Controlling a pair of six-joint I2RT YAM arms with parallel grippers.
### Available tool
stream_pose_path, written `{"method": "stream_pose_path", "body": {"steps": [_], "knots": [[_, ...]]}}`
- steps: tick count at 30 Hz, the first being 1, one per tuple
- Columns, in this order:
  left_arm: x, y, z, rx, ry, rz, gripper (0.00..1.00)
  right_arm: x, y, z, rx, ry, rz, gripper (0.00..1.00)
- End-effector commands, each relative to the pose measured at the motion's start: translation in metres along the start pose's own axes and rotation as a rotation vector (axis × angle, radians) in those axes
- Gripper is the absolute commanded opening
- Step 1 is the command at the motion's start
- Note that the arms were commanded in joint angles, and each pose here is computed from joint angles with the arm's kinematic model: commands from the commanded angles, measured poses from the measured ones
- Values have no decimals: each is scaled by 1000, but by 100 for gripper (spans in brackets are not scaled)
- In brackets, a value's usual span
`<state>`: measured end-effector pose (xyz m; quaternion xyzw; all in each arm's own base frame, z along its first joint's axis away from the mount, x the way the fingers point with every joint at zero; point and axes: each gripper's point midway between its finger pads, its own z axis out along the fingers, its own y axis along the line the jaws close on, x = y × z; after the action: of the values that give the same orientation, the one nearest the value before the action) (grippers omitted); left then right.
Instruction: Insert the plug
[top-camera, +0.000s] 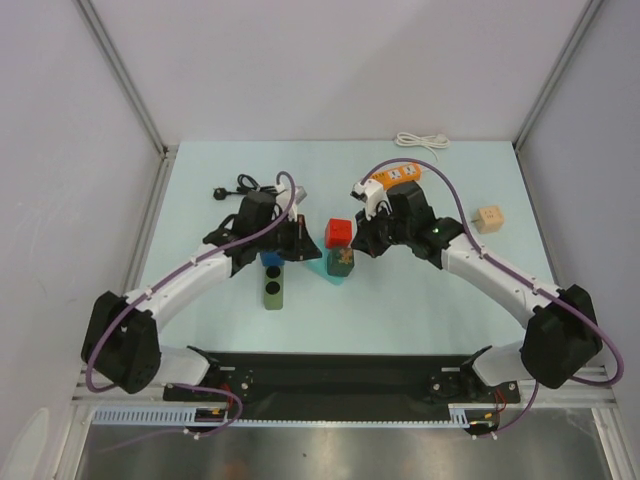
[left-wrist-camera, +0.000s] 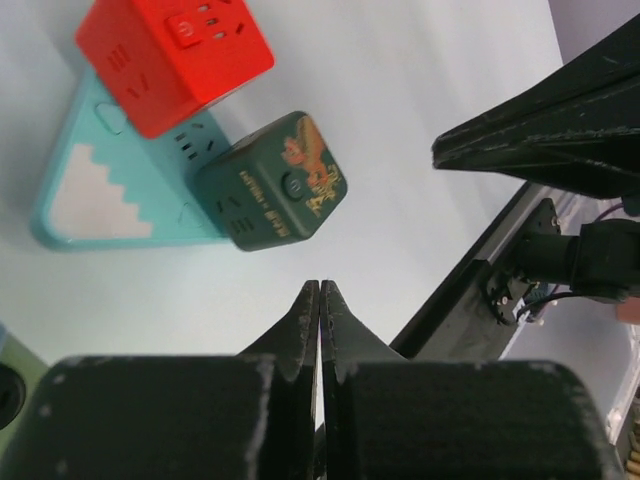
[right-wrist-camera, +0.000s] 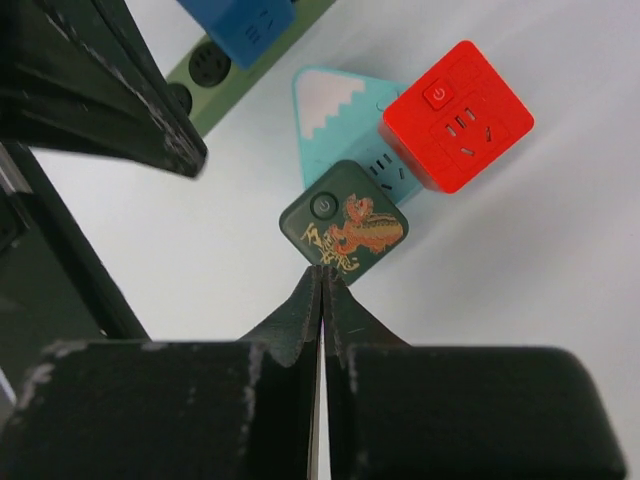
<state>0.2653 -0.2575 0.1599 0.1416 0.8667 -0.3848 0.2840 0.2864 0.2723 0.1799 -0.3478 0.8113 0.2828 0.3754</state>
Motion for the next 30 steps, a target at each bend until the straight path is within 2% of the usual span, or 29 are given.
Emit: {"method": "stream_pose_path", "body": {"steps": [1,5,7,11,15,18,27,30], "knots": [[-28,-18,10,33,-60,0,0,-22,0,5,-4,-67,103,0],[-32,-20,24,32,-53,-11,1,-23,-1,15,-1,-66,163,0],[-31,-19,31,41,-49,-15,0,-5,7,27,-9,-41,200,0],[-9,6,45,-35,-7,-50,0,25,19,56,-21,-6,220,0],[9,31,51,-122,17,-75,0,51,8,73,28,86,239,0],[10,36,47,-155,7,-77,0,42,4,67,53,66,230,0],[-14,26,33,-180,-33,-33,0,-34,14,31,37,-71,177,0],[-17,25,29,-180,-42,-23,0,-45,12,23,51,-87,171,0]]}}
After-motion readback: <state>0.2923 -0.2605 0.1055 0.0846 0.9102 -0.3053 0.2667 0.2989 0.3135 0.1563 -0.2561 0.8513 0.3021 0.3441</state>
